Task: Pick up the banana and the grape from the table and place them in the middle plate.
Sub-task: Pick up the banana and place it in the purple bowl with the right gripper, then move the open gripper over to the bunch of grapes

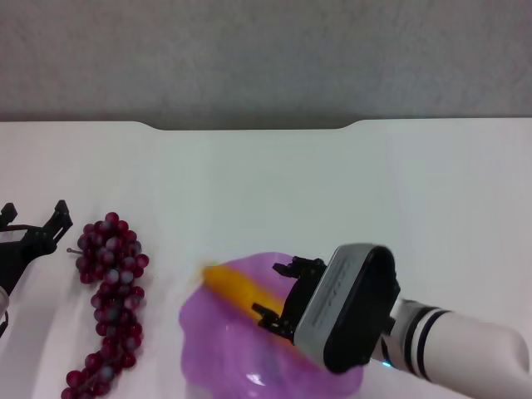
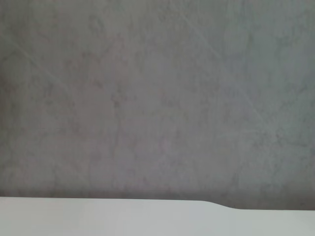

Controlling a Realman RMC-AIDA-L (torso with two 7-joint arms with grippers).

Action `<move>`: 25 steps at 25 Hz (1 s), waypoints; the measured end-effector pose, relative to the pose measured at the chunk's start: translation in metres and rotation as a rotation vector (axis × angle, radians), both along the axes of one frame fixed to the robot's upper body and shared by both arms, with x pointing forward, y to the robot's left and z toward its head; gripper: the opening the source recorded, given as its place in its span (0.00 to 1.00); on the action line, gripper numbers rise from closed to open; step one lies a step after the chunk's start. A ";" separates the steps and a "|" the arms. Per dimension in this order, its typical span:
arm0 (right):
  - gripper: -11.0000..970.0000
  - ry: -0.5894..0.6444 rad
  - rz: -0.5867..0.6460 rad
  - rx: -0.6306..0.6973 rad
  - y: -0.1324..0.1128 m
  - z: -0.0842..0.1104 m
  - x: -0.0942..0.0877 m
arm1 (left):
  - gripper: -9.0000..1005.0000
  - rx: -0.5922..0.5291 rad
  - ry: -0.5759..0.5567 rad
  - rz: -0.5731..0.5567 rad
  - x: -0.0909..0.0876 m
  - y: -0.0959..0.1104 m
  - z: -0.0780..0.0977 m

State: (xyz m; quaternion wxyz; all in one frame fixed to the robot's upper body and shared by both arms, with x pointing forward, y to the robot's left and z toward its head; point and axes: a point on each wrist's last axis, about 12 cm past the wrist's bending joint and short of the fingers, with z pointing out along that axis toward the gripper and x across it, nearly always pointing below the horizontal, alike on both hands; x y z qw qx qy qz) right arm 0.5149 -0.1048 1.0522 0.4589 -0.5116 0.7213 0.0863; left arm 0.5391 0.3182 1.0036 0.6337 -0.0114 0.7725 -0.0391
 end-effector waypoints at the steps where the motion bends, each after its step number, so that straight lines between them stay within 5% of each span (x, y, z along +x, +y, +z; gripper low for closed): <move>1: 0.60 -0.027 0.023 -0.009 0.001 -0.001 -0.003 | 0.86 0.000 0.000 0.000 0.000 0.000 0.000; 10: 0.79 -0.184 -0.009 0.092 -0.004 0.016 -0.008 | 0.86 0.002 0.003 0.004 -0.001 0.002 -0.001; 16: 0.92 -0.293 -0.236 0.122 -0.056 0.008 0.015 | 0.86 -0.011 0.006 0.003 -0.002 0.001 -0.001; 25: 0.91 -0.399 -0.514 0.332 -0.127 -0.020 0.019 | 0.86 -0.024 0.002 -0.001 -0.002 -0.001 -0.001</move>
